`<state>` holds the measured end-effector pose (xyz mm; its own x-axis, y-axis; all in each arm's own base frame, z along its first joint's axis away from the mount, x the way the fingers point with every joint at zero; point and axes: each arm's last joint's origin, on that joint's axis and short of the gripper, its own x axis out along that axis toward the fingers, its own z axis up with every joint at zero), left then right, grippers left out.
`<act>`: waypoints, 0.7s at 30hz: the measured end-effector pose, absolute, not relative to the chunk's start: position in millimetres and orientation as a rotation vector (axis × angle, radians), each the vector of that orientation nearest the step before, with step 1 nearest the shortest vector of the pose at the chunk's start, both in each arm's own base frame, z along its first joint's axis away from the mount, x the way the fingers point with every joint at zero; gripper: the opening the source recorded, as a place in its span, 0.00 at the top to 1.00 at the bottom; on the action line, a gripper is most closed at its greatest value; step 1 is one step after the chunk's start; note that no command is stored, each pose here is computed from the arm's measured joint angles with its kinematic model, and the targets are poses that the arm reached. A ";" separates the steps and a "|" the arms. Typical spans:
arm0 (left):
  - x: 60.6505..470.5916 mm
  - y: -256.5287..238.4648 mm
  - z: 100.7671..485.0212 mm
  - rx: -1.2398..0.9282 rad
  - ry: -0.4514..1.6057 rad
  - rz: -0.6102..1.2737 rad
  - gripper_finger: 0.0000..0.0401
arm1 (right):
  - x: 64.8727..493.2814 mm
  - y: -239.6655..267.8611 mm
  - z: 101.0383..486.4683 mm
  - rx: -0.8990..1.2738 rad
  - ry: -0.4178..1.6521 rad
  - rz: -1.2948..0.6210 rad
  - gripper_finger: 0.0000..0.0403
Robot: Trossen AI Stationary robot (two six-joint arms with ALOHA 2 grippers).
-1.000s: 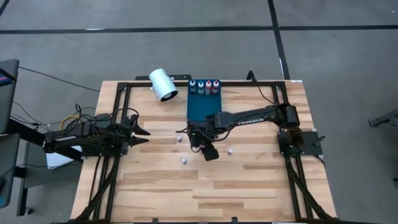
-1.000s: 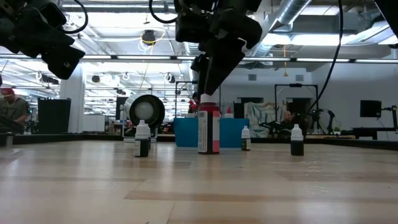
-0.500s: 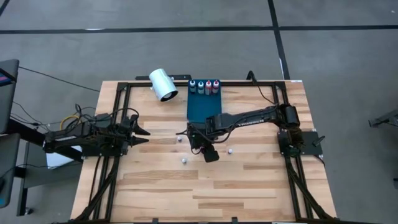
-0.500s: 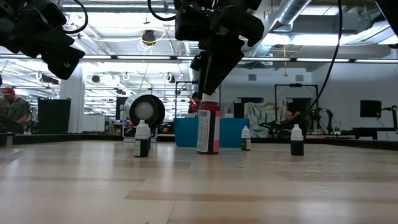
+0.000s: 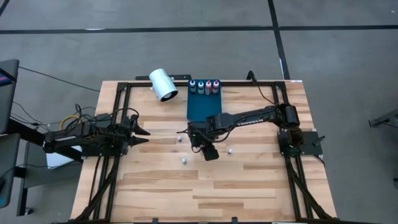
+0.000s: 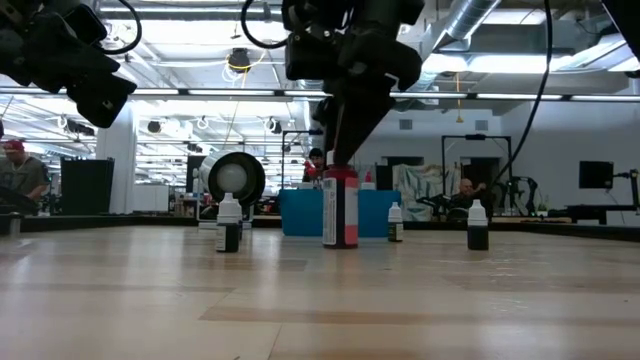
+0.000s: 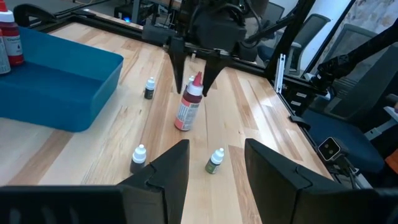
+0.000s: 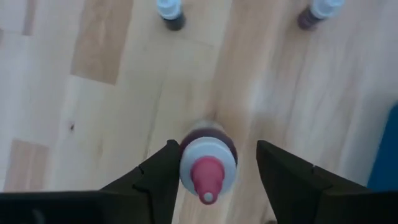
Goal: Pick & Place food coloring
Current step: Put the large pink food coloring bottle into the blue bin
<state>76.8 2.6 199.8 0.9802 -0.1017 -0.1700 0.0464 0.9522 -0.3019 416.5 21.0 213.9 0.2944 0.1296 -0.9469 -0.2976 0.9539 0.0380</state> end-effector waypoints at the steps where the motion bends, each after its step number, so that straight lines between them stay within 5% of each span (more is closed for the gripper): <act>1: 76.8 2.6 199.8 -0.301 0.185 -0.075 0.64 | 416.6 19.3 213.9 -0.157 1.243 0.275 0.50; 21: 76.8 2.6 199.8 -0.302 0.185 -0.076 0.64 | 415.6 12.7 213.5 -0.158 1.258 0.256 0.73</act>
